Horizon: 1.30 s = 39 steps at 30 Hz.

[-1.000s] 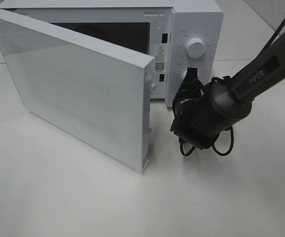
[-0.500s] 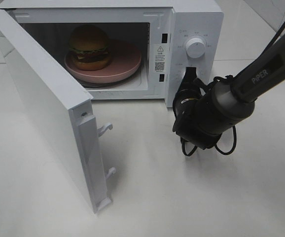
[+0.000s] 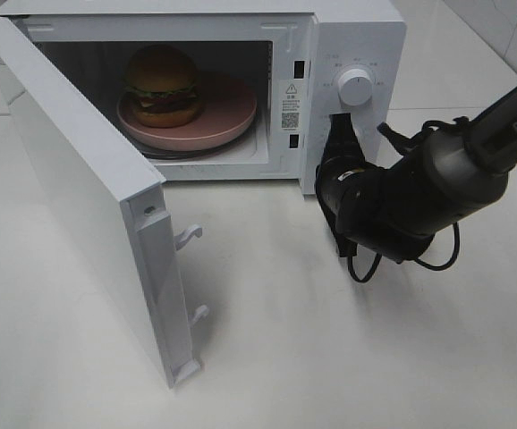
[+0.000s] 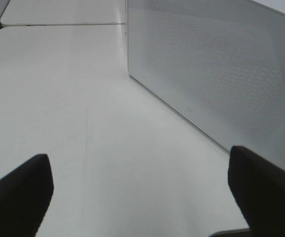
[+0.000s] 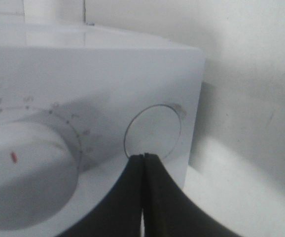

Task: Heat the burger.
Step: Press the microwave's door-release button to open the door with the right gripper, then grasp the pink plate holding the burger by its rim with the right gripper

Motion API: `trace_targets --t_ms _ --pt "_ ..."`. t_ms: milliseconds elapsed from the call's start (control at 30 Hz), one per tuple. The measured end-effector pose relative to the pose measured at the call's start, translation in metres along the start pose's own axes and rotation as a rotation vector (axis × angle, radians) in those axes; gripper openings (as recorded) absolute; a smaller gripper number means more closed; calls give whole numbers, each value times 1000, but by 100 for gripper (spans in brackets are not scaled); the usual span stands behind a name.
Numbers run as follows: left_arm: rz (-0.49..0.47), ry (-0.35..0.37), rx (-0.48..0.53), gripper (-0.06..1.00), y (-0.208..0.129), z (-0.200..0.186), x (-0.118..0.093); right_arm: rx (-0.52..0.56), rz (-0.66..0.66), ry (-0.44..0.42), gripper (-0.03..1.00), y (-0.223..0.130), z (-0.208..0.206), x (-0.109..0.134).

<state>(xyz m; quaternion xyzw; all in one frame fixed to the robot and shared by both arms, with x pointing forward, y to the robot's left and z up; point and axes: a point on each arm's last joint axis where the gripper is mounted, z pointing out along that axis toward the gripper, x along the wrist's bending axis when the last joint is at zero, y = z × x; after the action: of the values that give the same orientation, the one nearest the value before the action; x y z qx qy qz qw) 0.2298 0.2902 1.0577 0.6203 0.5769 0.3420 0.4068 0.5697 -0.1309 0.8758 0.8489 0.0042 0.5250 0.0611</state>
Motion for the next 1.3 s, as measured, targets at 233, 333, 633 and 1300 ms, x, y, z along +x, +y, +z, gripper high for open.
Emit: trace_targets --t_ms 233,333,633,1300 --pt "0 0 0 88 0 0 0 24 -71 -38 0 8 -14 -3" --pt "0 0 0 88 0 0 0 42 -121 -66 0 14 -24 -5" --pt "0 0 0 88 0 0 0 193 -475 -90 0 25 -61 8" --pt "0 0 0 88 0 0 0 762 -1319 -6 0 26 -110 37"
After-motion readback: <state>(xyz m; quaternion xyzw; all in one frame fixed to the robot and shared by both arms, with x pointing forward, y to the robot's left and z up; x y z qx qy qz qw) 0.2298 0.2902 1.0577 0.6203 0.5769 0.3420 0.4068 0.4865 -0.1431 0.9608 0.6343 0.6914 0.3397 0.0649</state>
